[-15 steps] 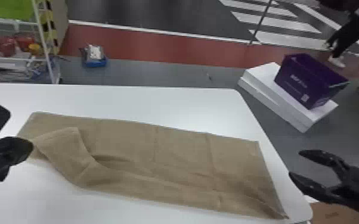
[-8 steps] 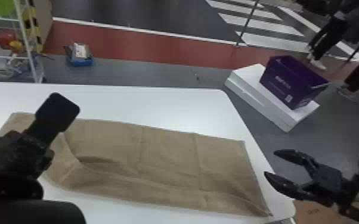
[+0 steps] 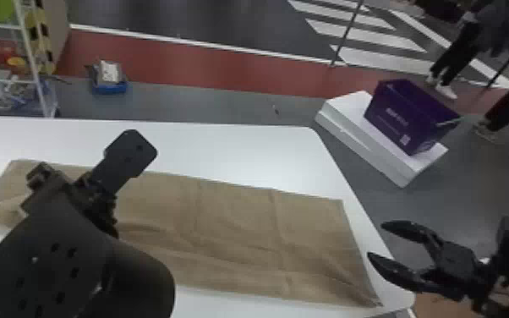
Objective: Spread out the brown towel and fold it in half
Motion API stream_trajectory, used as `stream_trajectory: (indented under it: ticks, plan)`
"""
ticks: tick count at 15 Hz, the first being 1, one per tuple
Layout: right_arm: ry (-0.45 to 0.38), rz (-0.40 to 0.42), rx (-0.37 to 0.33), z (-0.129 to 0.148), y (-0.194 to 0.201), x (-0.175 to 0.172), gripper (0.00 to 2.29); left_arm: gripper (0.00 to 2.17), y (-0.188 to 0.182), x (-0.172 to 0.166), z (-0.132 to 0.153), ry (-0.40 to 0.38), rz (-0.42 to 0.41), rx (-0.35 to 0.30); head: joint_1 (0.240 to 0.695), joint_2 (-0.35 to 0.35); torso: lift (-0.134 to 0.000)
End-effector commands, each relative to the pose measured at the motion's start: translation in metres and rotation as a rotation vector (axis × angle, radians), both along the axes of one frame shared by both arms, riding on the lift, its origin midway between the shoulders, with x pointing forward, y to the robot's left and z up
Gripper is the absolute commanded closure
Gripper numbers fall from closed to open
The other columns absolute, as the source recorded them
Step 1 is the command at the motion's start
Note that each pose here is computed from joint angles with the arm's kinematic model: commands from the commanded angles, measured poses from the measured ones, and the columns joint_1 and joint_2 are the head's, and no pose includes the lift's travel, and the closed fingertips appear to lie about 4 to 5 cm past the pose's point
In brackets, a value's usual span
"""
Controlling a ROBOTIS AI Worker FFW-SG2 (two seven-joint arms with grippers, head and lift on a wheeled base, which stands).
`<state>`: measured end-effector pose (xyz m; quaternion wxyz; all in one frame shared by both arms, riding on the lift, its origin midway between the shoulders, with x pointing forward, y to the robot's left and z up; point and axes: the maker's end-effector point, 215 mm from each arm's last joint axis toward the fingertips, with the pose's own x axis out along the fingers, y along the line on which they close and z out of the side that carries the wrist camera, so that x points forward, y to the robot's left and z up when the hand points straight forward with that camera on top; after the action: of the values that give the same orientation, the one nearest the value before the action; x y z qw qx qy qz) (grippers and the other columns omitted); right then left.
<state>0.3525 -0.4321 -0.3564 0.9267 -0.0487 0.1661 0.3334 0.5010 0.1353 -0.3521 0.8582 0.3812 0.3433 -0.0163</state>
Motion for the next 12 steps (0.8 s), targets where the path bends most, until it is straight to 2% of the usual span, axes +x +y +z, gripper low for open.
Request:
stream_trajectory:
  ticks: [1,5,8,10,12]
  plan:
    - [0.008,0.005,0.0,-0.005,0.004,-0.002,0.11,0.21,0.008,0.006,-0.013,0.037,0.043,0.071,0.695,-0.35,-0.134]
    - [0.002,-0.002,-0.017,-0.005,-0.002,-0.008,0.11,0.21,0.014,0.024,-0.028,0.067,0.049,0.156,0.695,-0.35,-0.134]
    - [0.004,-0.005,-0.014,-0.007,-0.001,-0.009,0.11,0.22,0.005,0.027,-0.031,0.084,0.031,0.129,0.695,-0.35,-0.134]
    - [0.001,0.001,-0.02,-0.008,0.001,-0.009,0.11,0.21,-0.002,0.031,-0.038,0.126,0.014,0.077,0.695,-0.35,-0.134]
    - [-0.004,0.0,-0.024,-0.007,0.0,-0.009,0.11,0.24,0.005,0.036,-0.039,0.143,0.028,0.061,0.695,-0.35,-0.134]
